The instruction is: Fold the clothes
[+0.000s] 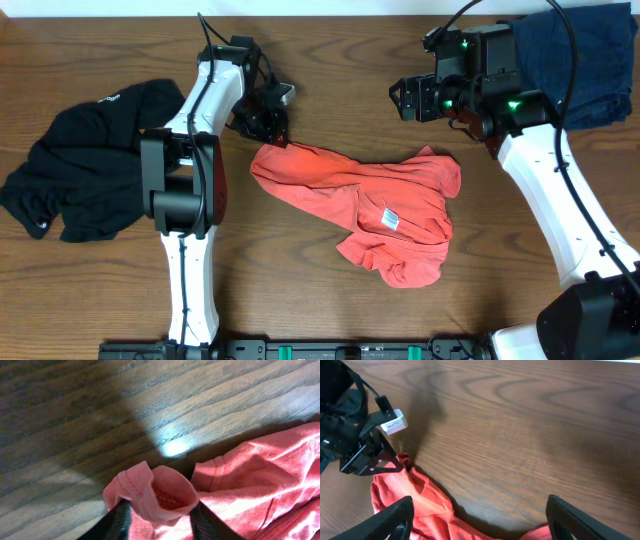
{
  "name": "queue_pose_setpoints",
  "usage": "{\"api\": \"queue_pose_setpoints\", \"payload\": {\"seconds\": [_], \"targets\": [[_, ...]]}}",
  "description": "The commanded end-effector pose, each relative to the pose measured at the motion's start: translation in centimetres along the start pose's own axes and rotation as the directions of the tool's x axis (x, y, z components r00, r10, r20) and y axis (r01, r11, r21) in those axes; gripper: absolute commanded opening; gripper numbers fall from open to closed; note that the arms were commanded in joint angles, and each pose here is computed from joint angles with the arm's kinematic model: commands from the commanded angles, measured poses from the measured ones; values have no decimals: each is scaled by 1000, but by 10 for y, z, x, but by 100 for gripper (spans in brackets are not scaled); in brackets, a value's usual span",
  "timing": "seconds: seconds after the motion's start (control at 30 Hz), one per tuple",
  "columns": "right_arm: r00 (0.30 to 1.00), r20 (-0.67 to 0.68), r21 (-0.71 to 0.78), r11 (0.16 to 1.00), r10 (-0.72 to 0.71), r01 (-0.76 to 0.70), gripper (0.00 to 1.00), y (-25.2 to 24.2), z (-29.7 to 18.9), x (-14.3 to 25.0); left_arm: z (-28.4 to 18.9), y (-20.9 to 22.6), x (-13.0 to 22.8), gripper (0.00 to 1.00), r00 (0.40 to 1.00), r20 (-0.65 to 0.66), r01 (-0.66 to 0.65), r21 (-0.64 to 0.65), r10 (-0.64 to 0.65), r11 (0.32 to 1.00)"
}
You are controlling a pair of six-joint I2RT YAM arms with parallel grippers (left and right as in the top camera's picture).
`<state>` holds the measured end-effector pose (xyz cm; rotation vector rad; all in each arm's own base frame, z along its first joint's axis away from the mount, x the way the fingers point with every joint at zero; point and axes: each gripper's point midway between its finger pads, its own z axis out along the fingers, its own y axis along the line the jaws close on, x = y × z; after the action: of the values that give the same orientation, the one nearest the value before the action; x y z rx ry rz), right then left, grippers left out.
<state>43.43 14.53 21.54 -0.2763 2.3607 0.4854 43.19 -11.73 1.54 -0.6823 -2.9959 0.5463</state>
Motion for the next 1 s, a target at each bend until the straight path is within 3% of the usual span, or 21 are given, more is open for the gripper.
{"api": "queue_pose_setpoints", "payload": {"seconds": [0.0,0.27,0.57,0.8,0.97], "targets": [[1000,3,-2,1000,-7,7,82,-2,-1,-1,-1,4,-1,34,1000,8,7,-12,-7,1000],[1000,4,-2,1000,-8,8,82,-2,-1,-2,-2,17,-8,6,997,35,77,-81,-74,994],[1000,4,-2,1000,-8,8,81,-2,-1,-2,-26,37,-16,6,983,92,173,-220,-156,960],[1000,16,-19,1000,-13,14,80,1,-1,-5,-115,13,-41,6,946,297,208,-240,-132,948],[996,30,-94,992,-86,89,81,17,-1,-7,-214,-21,-53,6,839,541,222,-247,-55,943]]}}
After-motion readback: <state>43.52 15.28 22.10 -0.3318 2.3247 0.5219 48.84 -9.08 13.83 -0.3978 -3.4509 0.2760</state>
